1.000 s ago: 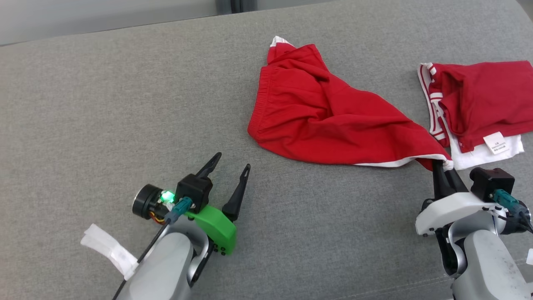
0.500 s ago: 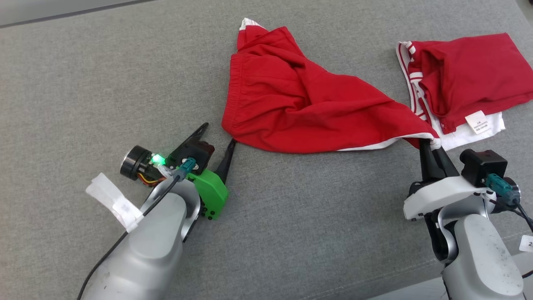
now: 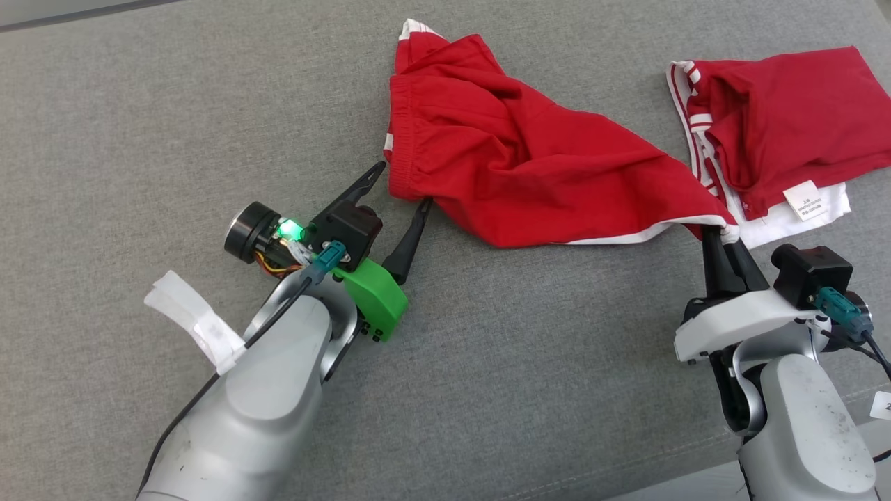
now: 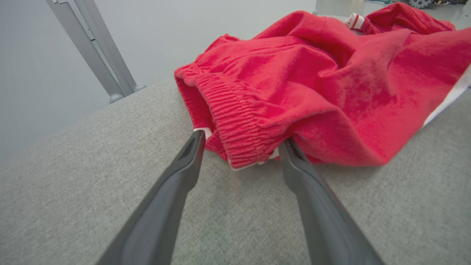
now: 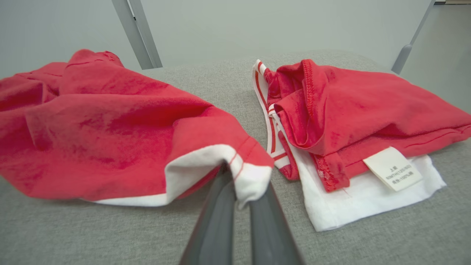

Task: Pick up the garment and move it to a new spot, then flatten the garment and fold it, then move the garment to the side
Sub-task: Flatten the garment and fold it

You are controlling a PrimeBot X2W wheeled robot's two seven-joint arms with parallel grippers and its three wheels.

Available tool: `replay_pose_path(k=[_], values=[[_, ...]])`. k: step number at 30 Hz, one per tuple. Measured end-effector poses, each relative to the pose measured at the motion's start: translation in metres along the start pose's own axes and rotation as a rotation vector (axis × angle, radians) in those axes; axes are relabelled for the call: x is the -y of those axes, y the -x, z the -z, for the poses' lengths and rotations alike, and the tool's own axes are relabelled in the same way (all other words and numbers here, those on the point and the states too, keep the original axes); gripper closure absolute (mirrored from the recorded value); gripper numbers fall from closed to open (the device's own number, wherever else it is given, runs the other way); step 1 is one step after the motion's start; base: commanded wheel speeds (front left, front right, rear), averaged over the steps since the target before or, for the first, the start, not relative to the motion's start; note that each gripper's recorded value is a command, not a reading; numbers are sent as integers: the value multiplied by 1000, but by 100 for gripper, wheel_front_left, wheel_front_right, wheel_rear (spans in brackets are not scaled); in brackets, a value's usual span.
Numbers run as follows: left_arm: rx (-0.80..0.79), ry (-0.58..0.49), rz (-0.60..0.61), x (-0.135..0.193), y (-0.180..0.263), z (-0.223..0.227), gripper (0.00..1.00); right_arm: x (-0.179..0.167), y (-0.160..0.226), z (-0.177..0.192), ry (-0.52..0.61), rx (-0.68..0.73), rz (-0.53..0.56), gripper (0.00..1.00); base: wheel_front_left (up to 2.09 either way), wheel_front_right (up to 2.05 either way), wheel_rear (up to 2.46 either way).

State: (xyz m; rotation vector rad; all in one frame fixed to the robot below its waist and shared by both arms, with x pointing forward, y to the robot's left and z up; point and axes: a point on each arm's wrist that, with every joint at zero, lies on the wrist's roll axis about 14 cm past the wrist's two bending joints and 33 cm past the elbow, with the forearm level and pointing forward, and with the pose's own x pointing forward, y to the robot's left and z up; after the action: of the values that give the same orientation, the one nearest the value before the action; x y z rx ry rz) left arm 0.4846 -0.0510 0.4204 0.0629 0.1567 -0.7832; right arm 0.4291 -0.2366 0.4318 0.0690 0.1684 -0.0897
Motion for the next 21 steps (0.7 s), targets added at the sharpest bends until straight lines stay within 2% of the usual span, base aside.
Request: replay_pose_path(k=[1, 2, 3, 4, 5, 6, 8, 9, 10, 17, 21], values=[[0, 5, 0, 0, 2, 1, 0, -1, 0, 0, 0, 0, -2, 100, 0, 0, 0], [-1, 7, -1, 0, 3, 1, 28, -2, -1, 0, -1, 1, -4, 100, 0, 0, 0], [2, 7, -1, 0, 4, 0, 36, -3, -1, 0, -1, 2, -7, 100, 0, 0, 0], [13, 9, -1, 0, 4, -3, 41, -3, -1, -1, -2, 3, -8, 100, 0, 0, 0], [24, 11, -2, -1, 4, -7, 41, -4, -2, -1, -2, 3, -11, 100, 0, 0, 0], [30, 12, -4, -1, 4, -9, 48, -5, -2, -1, -2, 5, -13, 100, 0, 0, 0], [26, 12, -6, -2, 6, -7, 56, -6, -3, -2, -2, 7, -16, 100, 0, 0, 0], [19, 11, -5, -2, 7, -5, 71, -7, -4, -3, -2, 8, -18, 100, 0, 0, 0], [14, 11, -4, -1, 8, -3, 99, -7, -4, -4, -2, 10, -20, 100, 0, 0, 0], [28, 22, -18, -7, 12, -9, 100, -8, -5, -15, 13, 41, -32, 100, 0, 0, 0], [56, 4, -55, -22, 23, -21, 100, -13, -10, -42, 29, 116, -63, 100, 0, 0, 0]])
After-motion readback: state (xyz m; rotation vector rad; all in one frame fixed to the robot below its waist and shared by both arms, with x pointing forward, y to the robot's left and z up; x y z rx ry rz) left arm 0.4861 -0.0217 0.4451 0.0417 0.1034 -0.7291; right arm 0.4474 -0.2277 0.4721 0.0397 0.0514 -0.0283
